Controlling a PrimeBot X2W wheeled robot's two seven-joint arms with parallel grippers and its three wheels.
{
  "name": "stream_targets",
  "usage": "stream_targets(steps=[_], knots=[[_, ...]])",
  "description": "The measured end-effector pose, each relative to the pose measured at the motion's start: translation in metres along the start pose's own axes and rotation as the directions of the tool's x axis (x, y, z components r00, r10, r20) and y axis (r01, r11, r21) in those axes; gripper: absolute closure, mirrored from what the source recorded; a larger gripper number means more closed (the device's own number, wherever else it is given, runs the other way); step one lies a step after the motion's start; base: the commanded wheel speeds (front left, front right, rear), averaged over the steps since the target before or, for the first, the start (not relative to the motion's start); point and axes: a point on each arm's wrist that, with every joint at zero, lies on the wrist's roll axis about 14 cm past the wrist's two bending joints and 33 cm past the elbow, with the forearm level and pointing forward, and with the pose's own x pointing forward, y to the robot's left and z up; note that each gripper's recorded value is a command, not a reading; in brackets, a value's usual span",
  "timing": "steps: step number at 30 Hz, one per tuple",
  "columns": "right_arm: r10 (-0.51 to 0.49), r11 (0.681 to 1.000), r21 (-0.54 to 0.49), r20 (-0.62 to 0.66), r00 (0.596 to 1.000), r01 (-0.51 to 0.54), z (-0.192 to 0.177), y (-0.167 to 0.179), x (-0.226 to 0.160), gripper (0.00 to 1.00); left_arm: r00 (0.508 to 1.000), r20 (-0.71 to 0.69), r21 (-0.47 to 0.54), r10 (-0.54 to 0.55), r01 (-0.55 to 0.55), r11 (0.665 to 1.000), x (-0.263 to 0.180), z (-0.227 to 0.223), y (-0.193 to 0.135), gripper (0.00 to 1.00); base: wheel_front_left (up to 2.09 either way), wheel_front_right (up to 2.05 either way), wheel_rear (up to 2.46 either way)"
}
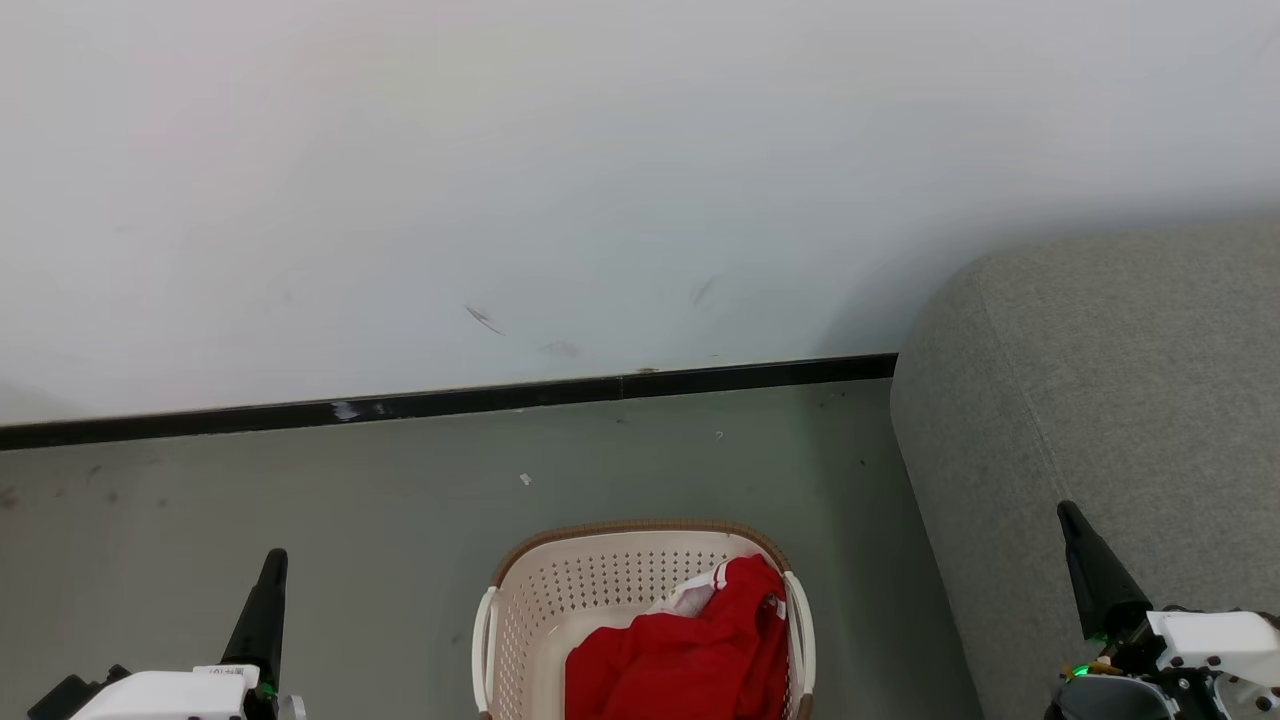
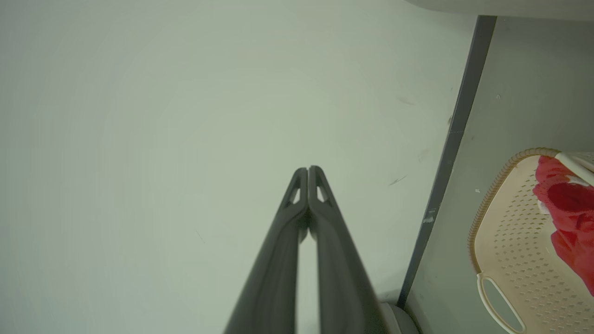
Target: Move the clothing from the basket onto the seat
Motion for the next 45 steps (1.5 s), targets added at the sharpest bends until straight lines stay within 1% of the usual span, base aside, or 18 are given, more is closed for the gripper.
stream_targets(steps=[3,4,9,16,23,30,35,41,45], knots=[[0.000,1.000,0.000,0.000,1.000,0.000,0.000,0.000,0.000,1.00,1.000,0.000,0.000,0.000,0.000,1.000,0.000,0.000,0.000,1.00,0.00,0.00,0.00],[-0.008,1.000,0.002,-0.001,1.000,0.008,-0.001,-0.003,-0.001,0.00,1.000,0.000,-0.002,0.009,-0.009,1.000,-0.001,-0.001,0.003,0.00,0.00,0.00,0.00],[-0.097,0.995,0.026,-0.005,0.995,0.097,-0.008,-0.034,-0.016,0.00,0.995,-0.006,-0.033,0.097,-0.098,0.995,-0.015,-0.009,0.034,0.00,0.00,0.00,0.00],[-0.095,0.995,0.008,-0.002,0.995,0.095,-0.009,-0.033,-0.016,0.00,0.996,-0.011,-0.017,0.093,-0.093,0.996,-0.014,-0.013,0.032,0.00,0.00,0.00,0.00],[-0.094,0.994,-0.050,-0.011,0.996,0.093,-0.013,-0.032,-0.016,0.00,0.996,-0.015,0.032,0.084,-0.083,0.996,-0.013,-0.017,0.028,0.00,0.00,0.00,0.00],[-0.086,0.985,-0.149,-0.004,0.996,0.084,-0.012,-0.029,-0.015,0.00,0.997,-0.016,0.114,0.074,-0.071,0.991,-0.013,-0.018,0.024,0.00,0.00,0.00,0.00],[-0.067,0.972,-0.227,-0.002,0.998,0.065,-0.011,-0.023,-0.014,0.00,0.997,-0.017,0.197,0.070,-0.065,0.978,-0.012,-0.017,0.021,0.00,0.00,0.00,0.00],[-0.050,0.940,-0.338,-0.011,0.999,0.044,-0.012,-0.018,-0.012,0.00,0.998,-0.019,0.296,0.068,-0.059,0.953,-0.010,-0.019,0.018,0.00,0.00,0.00,0.00],[-0.036,0.913,-0.406,-0.021,0.999,0.025,-0.015,-0.014,-0.010,0.00,0.998,-0.019,0.360,0.056,-0.045,0.932,-0.009,-0.020,0.013,0.00,0.00,0.00,0.00]])
